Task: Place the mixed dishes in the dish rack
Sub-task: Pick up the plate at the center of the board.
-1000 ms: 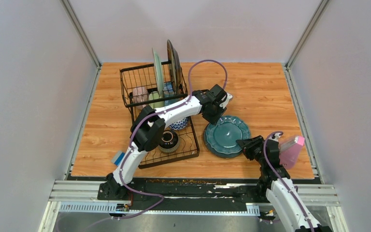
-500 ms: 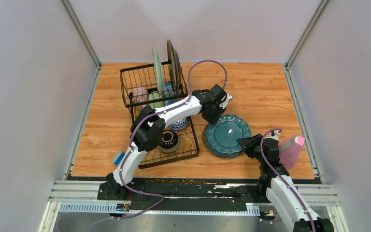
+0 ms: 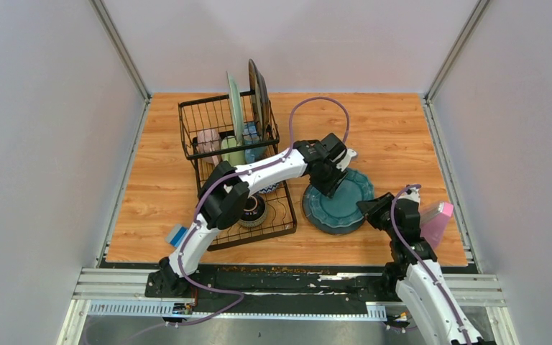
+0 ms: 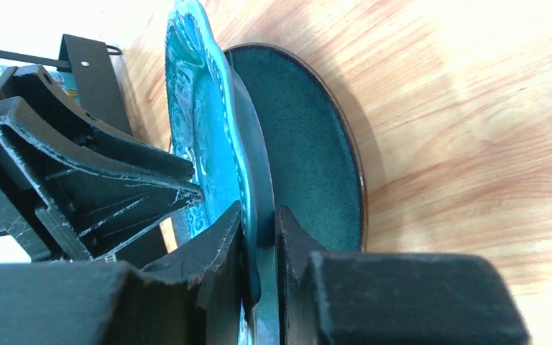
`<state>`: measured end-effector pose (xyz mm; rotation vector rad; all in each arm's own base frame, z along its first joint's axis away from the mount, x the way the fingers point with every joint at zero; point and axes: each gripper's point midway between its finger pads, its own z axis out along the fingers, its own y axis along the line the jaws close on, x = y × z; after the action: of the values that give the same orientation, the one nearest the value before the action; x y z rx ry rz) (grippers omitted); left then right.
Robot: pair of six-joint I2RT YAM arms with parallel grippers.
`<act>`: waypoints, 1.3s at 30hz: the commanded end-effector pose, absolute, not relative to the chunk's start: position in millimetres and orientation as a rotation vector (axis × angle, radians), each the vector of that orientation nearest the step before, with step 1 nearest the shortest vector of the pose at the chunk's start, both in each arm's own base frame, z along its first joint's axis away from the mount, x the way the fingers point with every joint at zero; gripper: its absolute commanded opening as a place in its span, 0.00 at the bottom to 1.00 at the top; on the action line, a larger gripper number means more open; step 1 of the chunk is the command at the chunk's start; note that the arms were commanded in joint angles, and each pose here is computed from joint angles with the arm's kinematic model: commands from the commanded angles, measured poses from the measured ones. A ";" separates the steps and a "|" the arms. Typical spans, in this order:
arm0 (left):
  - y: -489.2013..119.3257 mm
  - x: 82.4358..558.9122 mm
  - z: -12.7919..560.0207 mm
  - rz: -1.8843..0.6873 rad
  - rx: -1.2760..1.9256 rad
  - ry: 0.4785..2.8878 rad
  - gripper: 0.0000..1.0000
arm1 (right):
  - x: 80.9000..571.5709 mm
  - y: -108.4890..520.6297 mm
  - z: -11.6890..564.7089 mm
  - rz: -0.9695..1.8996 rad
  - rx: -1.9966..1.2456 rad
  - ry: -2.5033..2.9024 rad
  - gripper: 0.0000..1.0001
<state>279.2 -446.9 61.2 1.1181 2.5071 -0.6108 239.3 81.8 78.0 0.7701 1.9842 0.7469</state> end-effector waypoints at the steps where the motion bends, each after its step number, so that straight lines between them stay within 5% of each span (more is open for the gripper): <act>1: -462.1 285.0 89.3 -0.689 1.085 2.434 0.45 | 256.6 78.9 138.7 0.742 0.647 1.841 0.00; 27: -467.2 283.7 133.2 -0.733 1.103 2.280 0.62 | 256.0 51.4 162.6 0.530 0.625 1.838 0.00; 39: -451.0 238.4 230.9 -0.923 1.069 1.925 0.68 | 245.1 55.1 196.9 0.576 0.616 1.817 0.00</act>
<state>247.1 -448.3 155.5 1.1288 2.1814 -0.7887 225.9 55.3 114.0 0.6661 2.0620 0.4971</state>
